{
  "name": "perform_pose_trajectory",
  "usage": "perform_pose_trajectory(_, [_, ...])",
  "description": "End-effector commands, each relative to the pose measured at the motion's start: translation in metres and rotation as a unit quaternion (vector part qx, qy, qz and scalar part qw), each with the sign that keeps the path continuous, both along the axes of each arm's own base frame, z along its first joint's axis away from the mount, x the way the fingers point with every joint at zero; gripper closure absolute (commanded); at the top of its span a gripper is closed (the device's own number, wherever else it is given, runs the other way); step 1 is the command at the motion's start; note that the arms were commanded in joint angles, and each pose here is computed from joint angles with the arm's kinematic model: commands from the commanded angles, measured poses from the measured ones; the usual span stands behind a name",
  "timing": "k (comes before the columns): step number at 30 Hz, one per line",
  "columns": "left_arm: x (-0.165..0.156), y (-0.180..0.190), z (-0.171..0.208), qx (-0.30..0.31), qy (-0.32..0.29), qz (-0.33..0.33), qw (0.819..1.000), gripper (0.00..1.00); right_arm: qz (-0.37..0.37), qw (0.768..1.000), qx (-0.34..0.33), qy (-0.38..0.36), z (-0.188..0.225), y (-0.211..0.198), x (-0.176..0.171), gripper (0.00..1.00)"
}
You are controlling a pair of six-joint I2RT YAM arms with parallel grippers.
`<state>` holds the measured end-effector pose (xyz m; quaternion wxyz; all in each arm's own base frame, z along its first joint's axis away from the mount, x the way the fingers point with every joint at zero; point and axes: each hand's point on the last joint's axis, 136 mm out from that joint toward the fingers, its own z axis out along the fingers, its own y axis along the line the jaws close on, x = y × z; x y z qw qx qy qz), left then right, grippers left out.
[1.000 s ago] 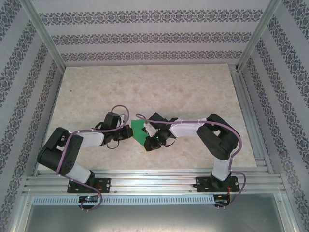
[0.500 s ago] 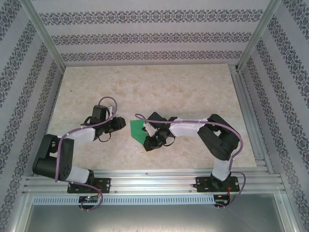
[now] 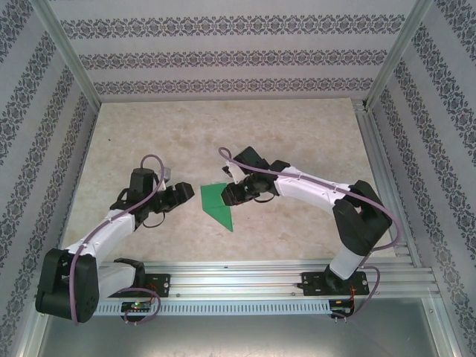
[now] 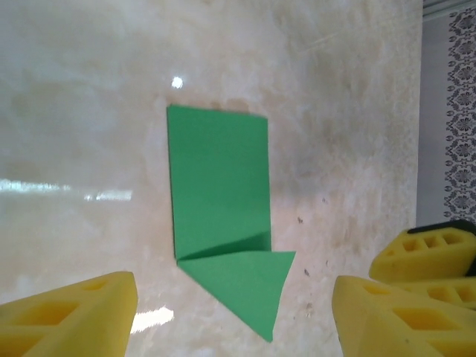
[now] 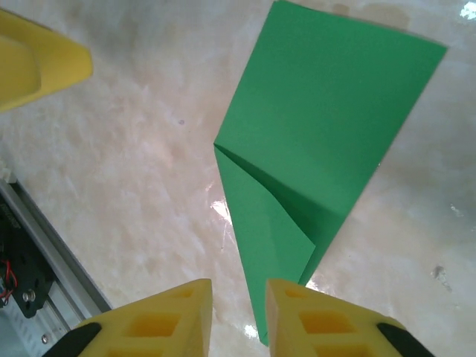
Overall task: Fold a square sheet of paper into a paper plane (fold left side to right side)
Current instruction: Third fold the triangle at the center of the table, then fourth fold the wing at the center of the table.
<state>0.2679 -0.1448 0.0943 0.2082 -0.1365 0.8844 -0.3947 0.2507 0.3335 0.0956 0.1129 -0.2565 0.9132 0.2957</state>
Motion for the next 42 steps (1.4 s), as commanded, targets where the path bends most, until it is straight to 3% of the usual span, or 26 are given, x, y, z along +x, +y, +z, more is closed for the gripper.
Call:
perform_pose_trajectory(1, [-0.010,-0.006,-0.008,-0.034,0.030,0.004,0.999,0.31,0.011,1.000,0.015,0.023,-0.020,0.017,-0.001,0.77])
perform_pose_trajectory(9, [-0.012,-0.011,-0.026,-0.034,0.050,-0.010,0.998,0.31,-0.004,0.999,-0.031,0.037,-0.061,0.006,0.008,0.79])
perform_pose_trajectory(26, [0.004,-0.040,-0.040,-0.034,0.069,-0.039,0.996,0.35,-0.004,0.995,-0.077,0.060,-0.095,-0.010,0.008,0.82])
perform_pose_trajectory(35, [0.011,-0.051,-0.047,-0.030,0.077,-0.040,0.996,0.59,0.000,0.995,-0.078,0.064,-0.097,-0.010,0.006,0.82])
perform_pose_trajectory(42, [0.012,-0.055,-0.053,-0.027,0.082,-0.044,0.995,0.71,0.001,0.995,-0.078,0.066,-0.097,-0.011,0.004,0.82])
